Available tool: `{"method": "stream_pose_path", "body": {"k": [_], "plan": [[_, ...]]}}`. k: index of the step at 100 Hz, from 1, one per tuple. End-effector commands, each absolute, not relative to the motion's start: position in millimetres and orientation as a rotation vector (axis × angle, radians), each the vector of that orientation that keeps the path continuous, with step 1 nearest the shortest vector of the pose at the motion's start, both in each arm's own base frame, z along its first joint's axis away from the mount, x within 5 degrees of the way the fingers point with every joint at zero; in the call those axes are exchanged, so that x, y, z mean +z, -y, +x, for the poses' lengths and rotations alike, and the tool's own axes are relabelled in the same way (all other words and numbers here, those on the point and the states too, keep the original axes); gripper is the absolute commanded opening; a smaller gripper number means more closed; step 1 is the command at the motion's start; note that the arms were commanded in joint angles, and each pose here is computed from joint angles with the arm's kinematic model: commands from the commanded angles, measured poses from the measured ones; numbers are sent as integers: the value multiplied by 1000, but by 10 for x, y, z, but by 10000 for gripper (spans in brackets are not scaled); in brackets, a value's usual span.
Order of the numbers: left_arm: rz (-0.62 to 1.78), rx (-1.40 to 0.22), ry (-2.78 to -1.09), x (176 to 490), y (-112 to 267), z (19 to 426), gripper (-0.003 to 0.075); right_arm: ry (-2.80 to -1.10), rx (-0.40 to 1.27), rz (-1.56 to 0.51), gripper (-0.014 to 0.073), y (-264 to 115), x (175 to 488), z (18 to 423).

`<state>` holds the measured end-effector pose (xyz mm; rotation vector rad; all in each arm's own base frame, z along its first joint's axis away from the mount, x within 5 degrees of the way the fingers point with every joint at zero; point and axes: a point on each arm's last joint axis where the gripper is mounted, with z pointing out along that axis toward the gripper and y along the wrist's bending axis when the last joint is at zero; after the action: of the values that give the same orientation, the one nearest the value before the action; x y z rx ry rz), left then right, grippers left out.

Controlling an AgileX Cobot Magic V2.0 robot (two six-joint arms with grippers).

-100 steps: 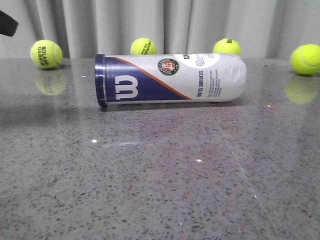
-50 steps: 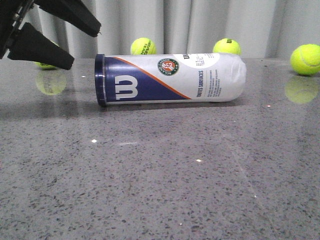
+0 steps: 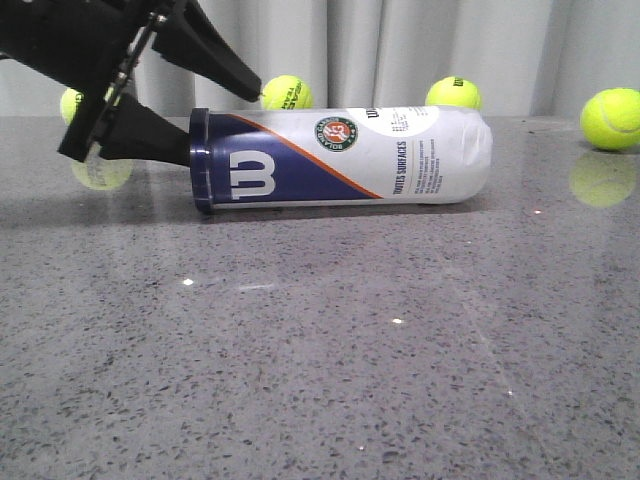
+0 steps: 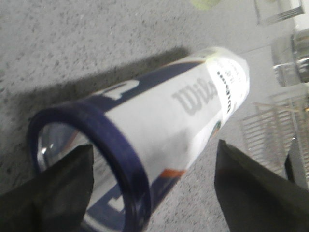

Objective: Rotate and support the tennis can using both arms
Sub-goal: 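Move the left gripper to the navy lid end and grasp it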

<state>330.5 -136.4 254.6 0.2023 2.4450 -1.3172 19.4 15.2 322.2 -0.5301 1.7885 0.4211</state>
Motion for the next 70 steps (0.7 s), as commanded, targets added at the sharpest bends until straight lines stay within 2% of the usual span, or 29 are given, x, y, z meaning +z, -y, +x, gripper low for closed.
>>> {"method": "stream_pose_path", "body": {"k": [1, 18, 32, 70], "plan": [[219, -1445, -2321, 2799, 1473, 3305, 501, -1703, 424, -504, -66, -153, 3348, 211], [228, -1474, -2322, 2735, 1571, 3318, 486, -1703, 424, -504, -66, -153, 3348, 211], [230, -1480, -2301, 2747, 1575, 3325, 440, -1703, 424, -504, -66, -153, 3348, 211], [237, -1512, -2293, 2762, 1584, 3311, 167, -1703, 424, -504, -66, -153, 3348, 211]]}}
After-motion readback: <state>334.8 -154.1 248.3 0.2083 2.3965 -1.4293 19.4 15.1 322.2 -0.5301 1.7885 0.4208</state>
